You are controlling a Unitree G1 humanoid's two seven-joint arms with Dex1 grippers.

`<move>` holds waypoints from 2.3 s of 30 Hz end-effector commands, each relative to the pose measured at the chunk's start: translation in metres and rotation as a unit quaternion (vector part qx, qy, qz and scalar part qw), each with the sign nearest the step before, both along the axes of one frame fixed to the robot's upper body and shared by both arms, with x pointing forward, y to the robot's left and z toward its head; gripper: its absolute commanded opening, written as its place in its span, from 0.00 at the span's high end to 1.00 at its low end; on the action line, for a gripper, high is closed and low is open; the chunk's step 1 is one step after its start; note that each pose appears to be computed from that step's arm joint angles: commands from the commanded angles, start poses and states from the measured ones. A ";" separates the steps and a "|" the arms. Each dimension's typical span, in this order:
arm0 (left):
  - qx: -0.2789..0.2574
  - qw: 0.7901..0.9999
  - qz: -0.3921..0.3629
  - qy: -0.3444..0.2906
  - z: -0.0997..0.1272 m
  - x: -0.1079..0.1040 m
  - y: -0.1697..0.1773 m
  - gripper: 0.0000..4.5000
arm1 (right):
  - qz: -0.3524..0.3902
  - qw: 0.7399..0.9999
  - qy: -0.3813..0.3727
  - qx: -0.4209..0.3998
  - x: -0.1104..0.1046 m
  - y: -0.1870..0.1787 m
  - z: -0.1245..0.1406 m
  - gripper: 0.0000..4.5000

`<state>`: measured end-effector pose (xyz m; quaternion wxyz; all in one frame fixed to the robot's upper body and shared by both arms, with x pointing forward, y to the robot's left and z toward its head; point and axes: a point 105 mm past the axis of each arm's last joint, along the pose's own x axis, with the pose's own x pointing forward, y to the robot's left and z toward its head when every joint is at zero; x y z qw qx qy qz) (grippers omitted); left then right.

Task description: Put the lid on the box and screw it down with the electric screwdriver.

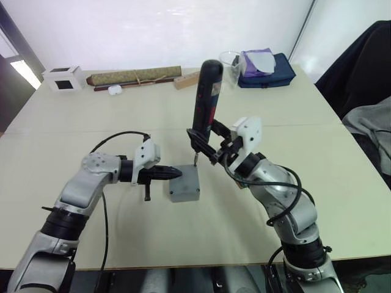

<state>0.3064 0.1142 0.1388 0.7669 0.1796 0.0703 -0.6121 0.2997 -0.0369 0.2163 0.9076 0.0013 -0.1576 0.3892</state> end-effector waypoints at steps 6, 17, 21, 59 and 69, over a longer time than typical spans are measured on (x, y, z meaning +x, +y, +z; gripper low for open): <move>0.016 1.000 -0.001 0.014 -0.012 -0.001 -0.002 1.00 | 0.002 0.999 -0.049 0.009 -0.007 0.001 0.013 0.53; 0.021 1.000 0.002 0.016 -0.018 0.001 -0.002 1.00 | 0.004 0.999 0.028 -0.026 0.003 0.001 -0.026 0.53; 0.021 1.000 0.001 0.018 -0.021 0.001 -0.004 1.00 | 0.006 0.998 0.048 -0.039 0.007 0.005 -0.038 0.53; -0.036 0.999 -0.016 -0.005 0.003 -0.004 -0.018 1.00 | -0.028 0.998 0.018 0.047 0.008 -0.027 0.069 0.53; -0.097 0.990 -0.050 -0.093 0.061 -0.011 -0.045 1.00 | -0.229 0.934 0.259 -0.090 0.029 -0.144 0.040 0.53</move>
